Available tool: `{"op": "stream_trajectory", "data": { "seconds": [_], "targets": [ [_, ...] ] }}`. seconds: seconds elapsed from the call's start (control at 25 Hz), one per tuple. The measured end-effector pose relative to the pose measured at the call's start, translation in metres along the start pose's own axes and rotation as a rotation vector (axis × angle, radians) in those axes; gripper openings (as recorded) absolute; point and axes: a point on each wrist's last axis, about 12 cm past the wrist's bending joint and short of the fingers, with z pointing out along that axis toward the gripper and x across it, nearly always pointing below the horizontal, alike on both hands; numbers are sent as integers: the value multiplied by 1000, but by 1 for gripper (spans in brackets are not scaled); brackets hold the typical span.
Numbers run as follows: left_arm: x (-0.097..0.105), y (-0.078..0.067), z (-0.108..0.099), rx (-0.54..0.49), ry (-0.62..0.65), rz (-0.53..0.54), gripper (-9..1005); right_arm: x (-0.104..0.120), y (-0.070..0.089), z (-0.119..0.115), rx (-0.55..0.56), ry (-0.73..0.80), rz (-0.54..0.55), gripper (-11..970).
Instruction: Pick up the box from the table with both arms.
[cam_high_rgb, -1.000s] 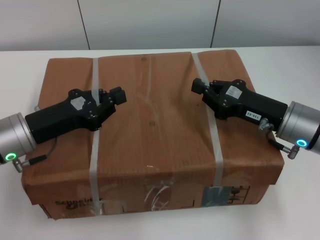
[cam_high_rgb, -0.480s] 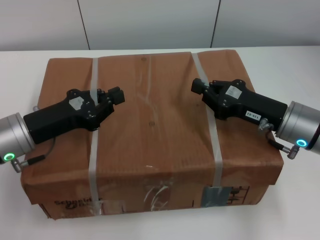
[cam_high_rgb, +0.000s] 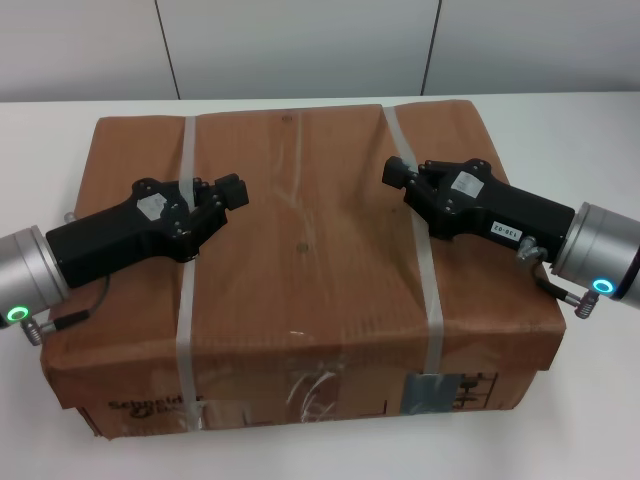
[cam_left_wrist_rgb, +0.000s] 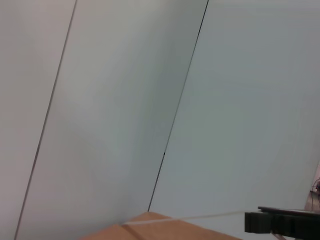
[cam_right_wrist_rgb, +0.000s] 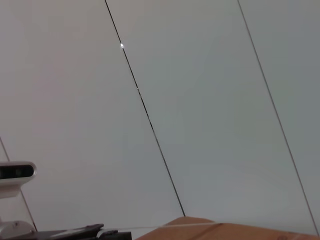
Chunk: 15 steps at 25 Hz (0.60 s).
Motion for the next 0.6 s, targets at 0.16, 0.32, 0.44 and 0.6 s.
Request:
{"op": "stream_trajectory", "data": {
  "seconds": [0.16, 0.32, 0.44, 0.6],
  "targets": [
    [0, 0, 0, 0, 0, 0, 86, 0, 0, 0, 0, 0, 0, 7],
    [0, 0, 0, 1, 0, 0, 88, 0, 0, 0, 0, 0, 0, 7],
    [0, 0, 0, 1, -1, 0, 87, 0, 0, 0, 0, 0, 0, 7],
    [0, 0, 0, 1, -1, 1, 87, 0, 0, 0, 1, 0, 1, 7]
  ]
}}
